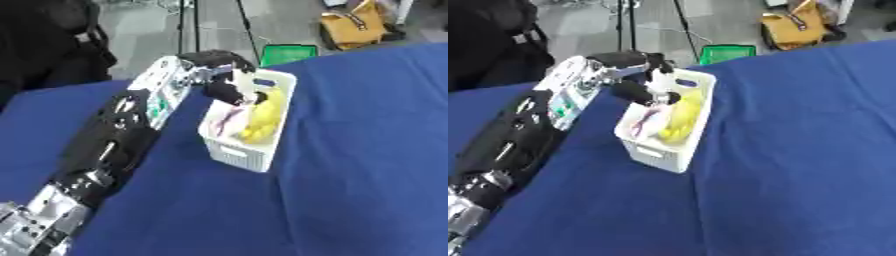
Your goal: Pick up objects on the table and place them in the box.
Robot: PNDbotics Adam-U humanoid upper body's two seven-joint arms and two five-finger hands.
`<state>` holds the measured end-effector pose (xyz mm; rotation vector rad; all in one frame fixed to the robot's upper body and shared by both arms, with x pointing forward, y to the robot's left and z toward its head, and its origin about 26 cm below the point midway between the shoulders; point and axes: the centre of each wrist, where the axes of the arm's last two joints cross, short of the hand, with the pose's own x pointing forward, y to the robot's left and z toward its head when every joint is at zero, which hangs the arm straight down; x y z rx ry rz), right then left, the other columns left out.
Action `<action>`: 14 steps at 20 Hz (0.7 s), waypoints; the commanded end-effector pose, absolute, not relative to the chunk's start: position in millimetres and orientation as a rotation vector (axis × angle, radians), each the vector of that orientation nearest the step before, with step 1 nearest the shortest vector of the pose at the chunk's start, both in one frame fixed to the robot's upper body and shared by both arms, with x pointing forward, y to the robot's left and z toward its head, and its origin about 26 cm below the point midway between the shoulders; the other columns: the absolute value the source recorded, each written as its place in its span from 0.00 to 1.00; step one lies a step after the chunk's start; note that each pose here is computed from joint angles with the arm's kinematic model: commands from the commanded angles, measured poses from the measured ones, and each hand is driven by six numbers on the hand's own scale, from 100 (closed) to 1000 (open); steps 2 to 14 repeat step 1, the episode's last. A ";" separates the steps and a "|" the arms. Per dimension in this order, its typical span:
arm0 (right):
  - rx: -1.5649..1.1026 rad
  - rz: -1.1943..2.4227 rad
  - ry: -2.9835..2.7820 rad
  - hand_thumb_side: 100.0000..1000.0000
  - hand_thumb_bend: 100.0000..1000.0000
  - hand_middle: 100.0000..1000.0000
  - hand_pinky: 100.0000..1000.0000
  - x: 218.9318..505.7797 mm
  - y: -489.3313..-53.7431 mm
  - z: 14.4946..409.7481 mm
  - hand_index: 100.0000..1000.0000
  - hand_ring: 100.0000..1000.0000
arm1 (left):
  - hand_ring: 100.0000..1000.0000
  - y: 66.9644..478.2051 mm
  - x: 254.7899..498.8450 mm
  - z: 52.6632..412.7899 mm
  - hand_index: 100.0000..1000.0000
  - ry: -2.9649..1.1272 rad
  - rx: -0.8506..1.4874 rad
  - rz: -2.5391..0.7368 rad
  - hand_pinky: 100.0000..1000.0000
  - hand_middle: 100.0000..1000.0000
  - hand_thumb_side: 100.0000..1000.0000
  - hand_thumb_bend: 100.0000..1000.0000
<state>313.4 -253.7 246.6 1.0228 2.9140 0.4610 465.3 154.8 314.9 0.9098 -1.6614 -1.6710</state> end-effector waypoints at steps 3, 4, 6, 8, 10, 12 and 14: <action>0.978 0.476 2.864 0.79 0.00 0.59 0.74 310.1 -256.6 254.1 0.70 0.72 | 0.76 165.9 438.8 358.1 0.98 -1.852 1.065 -1.592 0.68 0.89 1.00 0.02; 0.978 0.476 2.864 0.79 0.00 0.59 0.74 310.1 -256.6 254.1 0.70 0.72 | 0.76 165.9 438.8 358.1 0.98 -1.852 1.065 -1.592 0.68 0.89 1.00 0.02; 0.978 0.476 2.864 0.79 0.00 0.59 0.74 310.1 -256.6 254.1 0.70 0.72 | 0.76 165.9 438.8 358.1 0.98 -1.852 1.065 -1.592 0.68 0.89 1.00 0.02; 0.978 0.476 2.864 0.79 0.00 0.59 0.74 310.1 -256.6 254.1 0.70 0.72 | 0.76 165.9 438.8 358.1 0.98 -1.852 1.065 -1.592 0.68 0.89 1.00 0.02; 0.978 0.476 2.864 0.79 0.00 0.59 0.74 310.1 -256.6 254.1 0.70 0.72 | 0.76 165.9 438.8 358.1 0.98 -1.852 1.065 -1.592 0.68 0.89 1.00 0.02; 0.978 0.476 2.864 0.79 0.00 0.59 0.74 310.1 -256.6 254.1 0.70 0.72 | 0.76 165.9 438.8 358.1 0.98 -1.852 1.065 -1.592 0.68 0.89 1.00 0.02; 0.978 0.476 2.864 0.79 0.00 0.59 0.74 310.1 -256.6 254.1 0.70 0.72 | 0.76 165.9 438.8 358.1 0.98 -1.852 1.065 -1.592 0.68 0.89 1.00 0.02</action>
